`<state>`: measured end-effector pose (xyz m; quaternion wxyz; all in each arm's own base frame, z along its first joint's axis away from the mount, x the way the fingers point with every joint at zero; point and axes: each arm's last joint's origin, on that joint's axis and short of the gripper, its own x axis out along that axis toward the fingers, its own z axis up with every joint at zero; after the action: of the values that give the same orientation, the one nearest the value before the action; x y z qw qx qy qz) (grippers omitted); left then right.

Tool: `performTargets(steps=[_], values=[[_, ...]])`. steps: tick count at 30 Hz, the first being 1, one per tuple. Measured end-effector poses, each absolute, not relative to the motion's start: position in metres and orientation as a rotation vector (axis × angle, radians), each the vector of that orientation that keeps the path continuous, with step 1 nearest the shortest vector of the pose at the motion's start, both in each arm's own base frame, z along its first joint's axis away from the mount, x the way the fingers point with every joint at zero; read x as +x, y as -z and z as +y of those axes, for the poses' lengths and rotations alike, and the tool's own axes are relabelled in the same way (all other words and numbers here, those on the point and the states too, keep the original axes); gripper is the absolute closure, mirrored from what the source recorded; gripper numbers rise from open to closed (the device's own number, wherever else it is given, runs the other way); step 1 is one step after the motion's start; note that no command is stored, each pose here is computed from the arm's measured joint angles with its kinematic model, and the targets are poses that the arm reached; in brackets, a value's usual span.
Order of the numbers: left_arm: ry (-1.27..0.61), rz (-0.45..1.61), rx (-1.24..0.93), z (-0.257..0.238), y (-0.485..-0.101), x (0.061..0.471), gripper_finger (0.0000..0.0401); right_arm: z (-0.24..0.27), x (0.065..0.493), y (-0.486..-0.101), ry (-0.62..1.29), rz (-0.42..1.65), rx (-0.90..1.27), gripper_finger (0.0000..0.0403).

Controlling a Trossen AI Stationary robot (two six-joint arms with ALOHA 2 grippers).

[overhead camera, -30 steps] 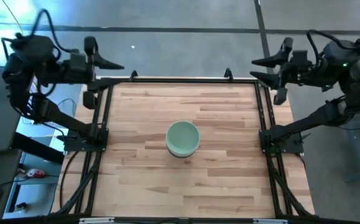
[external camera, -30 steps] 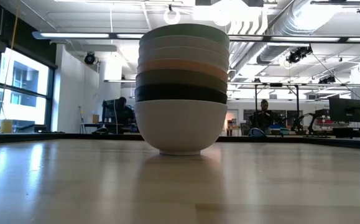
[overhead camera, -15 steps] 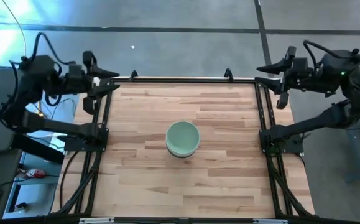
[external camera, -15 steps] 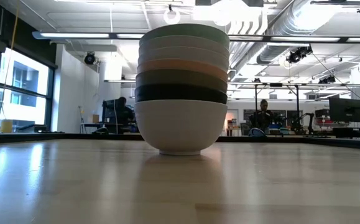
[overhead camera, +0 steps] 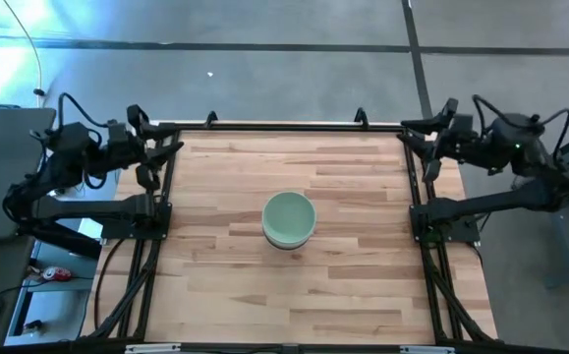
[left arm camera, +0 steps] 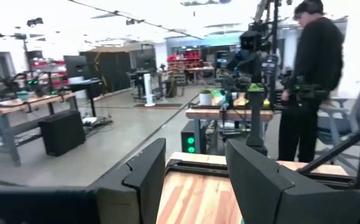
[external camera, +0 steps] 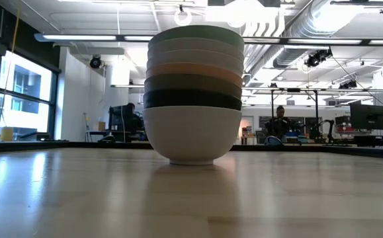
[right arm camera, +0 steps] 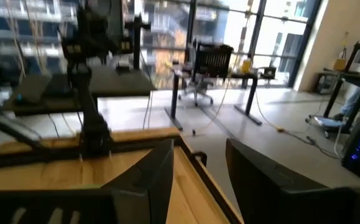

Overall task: Nest bowls inside each other
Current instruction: Return to Home Position

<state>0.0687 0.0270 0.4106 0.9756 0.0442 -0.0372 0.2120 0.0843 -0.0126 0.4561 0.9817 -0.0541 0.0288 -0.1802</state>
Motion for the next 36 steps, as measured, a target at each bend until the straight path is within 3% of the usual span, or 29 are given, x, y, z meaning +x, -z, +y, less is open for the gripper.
performTargets(steps=[6, 23, 36], values=[[-0.455, -0.036, 0.052, 0.029, -0.387, 0.073, 0.0245, -0.012, 0.074, -0.427, 0.367, -0.026, -0.050, 0.0263], [-0.389, -0.035, -0.099, 0.027, -0.293, 0.071, 0.0245, -0.009, 0.058, -0.347, 0.290, -0.016, 0.158, 0.0263], [-0.309, -0.034, -0.063, 0.022, -0.253, 0.064, 0.0245, -0.007, 0.084, -0.292, 0.157, 0.036, 0.130, 0.0263]])
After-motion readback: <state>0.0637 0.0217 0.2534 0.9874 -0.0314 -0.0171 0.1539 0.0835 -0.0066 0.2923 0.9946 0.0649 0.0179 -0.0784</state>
